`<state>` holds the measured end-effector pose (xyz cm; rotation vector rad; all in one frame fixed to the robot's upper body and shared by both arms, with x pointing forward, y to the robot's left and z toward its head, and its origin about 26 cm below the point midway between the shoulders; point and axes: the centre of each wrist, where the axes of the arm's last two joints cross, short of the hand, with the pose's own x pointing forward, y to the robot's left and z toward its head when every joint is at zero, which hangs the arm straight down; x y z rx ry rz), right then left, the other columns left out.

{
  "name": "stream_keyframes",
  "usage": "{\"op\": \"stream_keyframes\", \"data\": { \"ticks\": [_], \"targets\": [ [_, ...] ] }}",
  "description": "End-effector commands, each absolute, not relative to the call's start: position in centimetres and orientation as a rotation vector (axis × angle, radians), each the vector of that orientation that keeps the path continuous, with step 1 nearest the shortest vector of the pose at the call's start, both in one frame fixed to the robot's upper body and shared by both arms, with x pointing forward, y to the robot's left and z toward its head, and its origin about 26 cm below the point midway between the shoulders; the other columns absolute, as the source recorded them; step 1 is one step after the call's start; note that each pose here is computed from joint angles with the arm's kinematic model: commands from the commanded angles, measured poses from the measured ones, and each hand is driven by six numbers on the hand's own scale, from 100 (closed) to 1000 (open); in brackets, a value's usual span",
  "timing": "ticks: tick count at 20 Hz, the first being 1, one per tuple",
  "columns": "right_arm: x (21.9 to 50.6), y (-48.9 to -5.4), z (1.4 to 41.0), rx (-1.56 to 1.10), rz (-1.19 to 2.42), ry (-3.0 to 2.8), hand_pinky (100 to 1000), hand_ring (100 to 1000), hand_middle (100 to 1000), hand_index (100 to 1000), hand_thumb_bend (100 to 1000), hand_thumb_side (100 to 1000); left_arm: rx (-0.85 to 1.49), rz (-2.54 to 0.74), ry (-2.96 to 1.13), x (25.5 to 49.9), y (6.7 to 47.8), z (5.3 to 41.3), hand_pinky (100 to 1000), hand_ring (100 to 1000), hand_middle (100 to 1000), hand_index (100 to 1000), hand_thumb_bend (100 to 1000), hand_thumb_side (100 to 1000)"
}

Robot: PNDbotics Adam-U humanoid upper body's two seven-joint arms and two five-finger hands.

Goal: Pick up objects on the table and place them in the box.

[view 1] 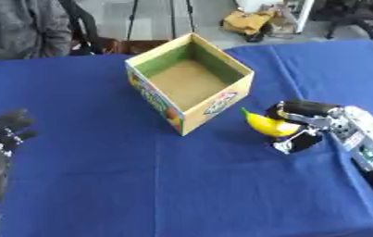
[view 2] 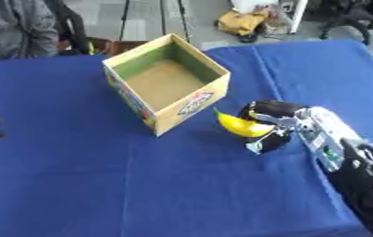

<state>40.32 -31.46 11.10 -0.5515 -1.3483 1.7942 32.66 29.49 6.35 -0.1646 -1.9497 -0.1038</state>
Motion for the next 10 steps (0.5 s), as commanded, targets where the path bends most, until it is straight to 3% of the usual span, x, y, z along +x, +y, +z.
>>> {"op": "stream_keyframes", "data": {
  "ticks": [1, 10],
  "targets": [
    [40.5, -32.2, 13.2, -0.609, 1.806, -1.359, 691, 593, 593, 713, 100, 214, -0.158, -0.121, -1.974, 32.8, 29.7, 7.2, 757, 779, 753, 671, 442, 1000],
    [40.7, -32.2, 14.9, -0.672, 1.875, -1.338, 683, 604, 606, 718, 100, 184, -0.156, -0.122, -1.974, 32.8, 29.8, 7.2, 757, 779, 753, 671, 444, 1000]
  ]
}}
